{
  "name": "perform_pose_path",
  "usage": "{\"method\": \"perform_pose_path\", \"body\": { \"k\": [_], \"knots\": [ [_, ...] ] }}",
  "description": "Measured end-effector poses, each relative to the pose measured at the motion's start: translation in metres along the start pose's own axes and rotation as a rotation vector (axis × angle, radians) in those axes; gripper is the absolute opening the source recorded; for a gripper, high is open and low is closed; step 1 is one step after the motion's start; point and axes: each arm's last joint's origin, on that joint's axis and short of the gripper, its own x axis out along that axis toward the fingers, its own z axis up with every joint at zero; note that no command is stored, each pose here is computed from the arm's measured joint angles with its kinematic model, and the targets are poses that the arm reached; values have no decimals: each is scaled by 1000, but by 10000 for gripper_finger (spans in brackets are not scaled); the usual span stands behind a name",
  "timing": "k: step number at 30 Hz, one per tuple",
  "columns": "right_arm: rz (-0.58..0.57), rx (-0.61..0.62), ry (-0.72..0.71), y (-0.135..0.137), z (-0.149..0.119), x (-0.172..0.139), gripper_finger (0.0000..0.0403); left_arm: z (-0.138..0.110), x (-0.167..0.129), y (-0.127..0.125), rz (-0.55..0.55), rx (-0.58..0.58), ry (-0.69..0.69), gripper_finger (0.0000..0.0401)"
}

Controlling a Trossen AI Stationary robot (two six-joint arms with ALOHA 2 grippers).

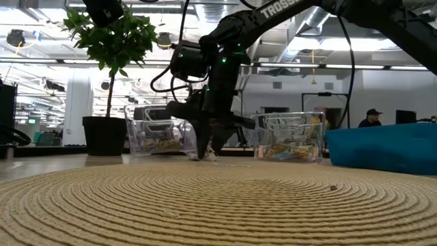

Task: Pick and place Granola Bars by type
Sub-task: Put the yellow granola bar into the right transparent bin

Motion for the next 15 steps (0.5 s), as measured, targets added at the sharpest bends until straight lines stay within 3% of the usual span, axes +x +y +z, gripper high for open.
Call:
{"method": "perform_pose_path", "body": {
  "k": [10,15],
  "knots": [
    [-136,-191,164,-11,-17,-6,86,0,0,0,0,2,0,111],
    [-133,-249,175,-8,-14,-13,84,0,0,0,1,14,0,111]
  ]
}}
